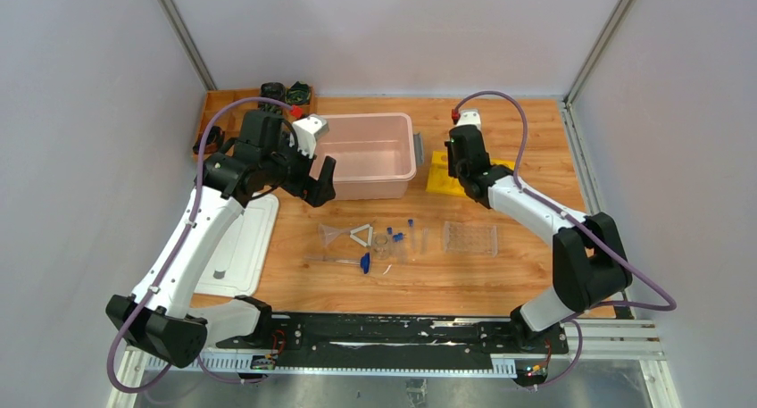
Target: Organize the chemistry lab equipment
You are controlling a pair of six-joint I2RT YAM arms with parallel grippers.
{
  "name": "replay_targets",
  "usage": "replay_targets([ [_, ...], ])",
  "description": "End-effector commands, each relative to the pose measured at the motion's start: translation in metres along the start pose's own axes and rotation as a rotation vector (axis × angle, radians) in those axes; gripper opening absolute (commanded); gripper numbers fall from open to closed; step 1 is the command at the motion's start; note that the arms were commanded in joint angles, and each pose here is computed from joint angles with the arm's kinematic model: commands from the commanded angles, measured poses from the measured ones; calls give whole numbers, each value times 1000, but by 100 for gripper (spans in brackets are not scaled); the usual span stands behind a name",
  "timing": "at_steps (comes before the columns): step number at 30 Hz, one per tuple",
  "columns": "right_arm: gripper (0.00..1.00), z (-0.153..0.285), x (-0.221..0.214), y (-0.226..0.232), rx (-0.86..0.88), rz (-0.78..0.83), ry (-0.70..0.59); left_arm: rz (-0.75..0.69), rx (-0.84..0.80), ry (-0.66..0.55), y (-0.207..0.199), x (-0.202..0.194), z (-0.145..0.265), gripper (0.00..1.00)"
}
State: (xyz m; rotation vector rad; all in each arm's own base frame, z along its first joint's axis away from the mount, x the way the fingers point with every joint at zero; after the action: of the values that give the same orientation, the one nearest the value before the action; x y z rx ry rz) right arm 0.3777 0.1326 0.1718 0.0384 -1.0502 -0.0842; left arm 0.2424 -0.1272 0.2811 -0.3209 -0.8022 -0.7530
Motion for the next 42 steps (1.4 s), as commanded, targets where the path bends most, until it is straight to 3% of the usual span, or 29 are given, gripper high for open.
replay_targets([
  [1,0,-7,-8,-9,-42,-6,6,-18,8,-17,2,7,4,100],
  [9,0,-4,-7,-8,-32,-20,0,-24,12,-16,2,6,5,100],
  [19,0,29,14,-7,22,-96,-106,-20,16,-13,3,6,4,100],
  [42,0,13,-12,8,68,-84,-41,-20,17,-11,4,6,4,100],
])
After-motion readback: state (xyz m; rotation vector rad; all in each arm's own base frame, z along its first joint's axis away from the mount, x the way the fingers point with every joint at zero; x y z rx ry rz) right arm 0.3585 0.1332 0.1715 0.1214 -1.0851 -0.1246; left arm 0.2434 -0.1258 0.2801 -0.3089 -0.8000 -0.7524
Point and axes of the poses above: each gripper's point midway between its finger pads, its own z axis back along the fingers, its own y axis along the line the jaws close on, x = y × z, the point moved 4 cm from there along z, back along the fingers, and after that the axes turned 11 degrees about -z, right-handed, at the moved point
